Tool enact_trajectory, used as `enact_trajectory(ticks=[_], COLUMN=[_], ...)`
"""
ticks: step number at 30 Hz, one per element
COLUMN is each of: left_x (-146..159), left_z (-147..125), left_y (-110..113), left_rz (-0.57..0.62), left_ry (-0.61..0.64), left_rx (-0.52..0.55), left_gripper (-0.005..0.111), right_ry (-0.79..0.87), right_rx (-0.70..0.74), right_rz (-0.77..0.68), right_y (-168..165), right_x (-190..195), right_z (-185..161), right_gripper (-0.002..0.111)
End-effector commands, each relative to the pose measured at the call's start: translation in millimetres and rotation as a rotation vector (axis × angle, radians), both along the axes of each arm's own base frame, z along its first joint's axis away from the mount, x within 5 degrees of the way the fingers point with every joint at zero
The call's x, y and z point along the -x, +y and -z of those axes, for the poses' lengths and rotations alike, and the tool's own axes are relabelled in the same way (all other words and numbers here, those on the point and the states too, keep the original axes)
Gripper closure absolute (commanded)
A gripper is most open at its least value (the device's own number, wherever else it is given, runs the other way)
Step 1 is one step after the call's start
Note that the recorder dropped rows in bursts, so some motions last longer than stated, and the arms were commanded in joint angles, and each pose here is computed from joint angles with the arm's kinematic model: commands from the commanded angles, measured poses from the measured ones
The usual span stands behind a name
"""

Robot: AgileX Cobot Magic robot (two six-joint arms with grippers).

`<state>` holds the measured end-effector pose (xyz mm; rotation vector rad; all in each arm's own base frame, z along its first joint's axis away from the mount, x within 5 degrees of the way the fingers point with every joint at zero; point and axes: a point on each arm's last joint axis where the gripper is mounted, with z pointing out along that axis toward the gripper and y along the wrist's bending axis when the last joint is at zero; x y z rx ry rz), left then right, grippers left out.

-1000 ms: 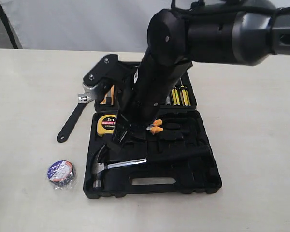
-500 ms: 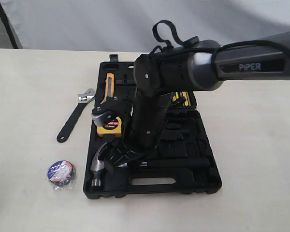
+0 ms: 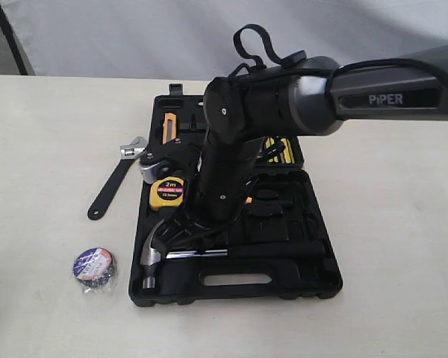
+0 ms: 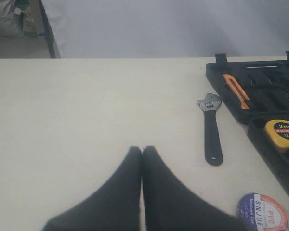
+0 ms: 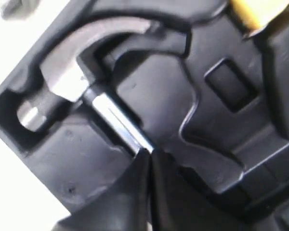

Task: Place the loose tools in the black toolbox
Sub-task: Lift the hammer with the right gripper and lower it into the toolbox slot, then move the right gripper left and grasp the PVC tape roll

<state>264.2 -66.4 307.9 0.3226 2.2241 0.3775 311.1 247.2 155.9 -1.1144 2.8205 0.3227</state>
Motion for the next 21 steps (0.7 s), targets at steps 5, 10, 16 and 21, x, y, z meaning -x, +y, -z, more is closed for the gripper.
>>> enact_trajectory(ticks=[5,10,16,21], left_x=[1.6,1.6,1.6,1.6], left_z=[0.7,0.7,0.7,0.7], left_y=[0.1,0.1,0.1,0.1], left_rz=[-0.001,-0.001,-0.001,-0.001], left_ry=[-0.005,-0.005,-0.005,-0.005], left_rx=[0.027,0.027,0.027,0.027], left_gripper=[0.105,0.105,0.105,0.105], right_ry=[0.076,-0.036,-0.066,-0.082], right_rx=[0.017,-0.166,-0.129,0.017], right_rz=[0.042,0.058,-0.067,-0.123], right_y=[2.7,26.6,107.2,144.8], right_x=[2.0,-20.0,-12.9,-1.0], right_z=[42.2,-39.5,-40.7,-10.8], right_gripper=[0.108,0.108,0.105,0.044])
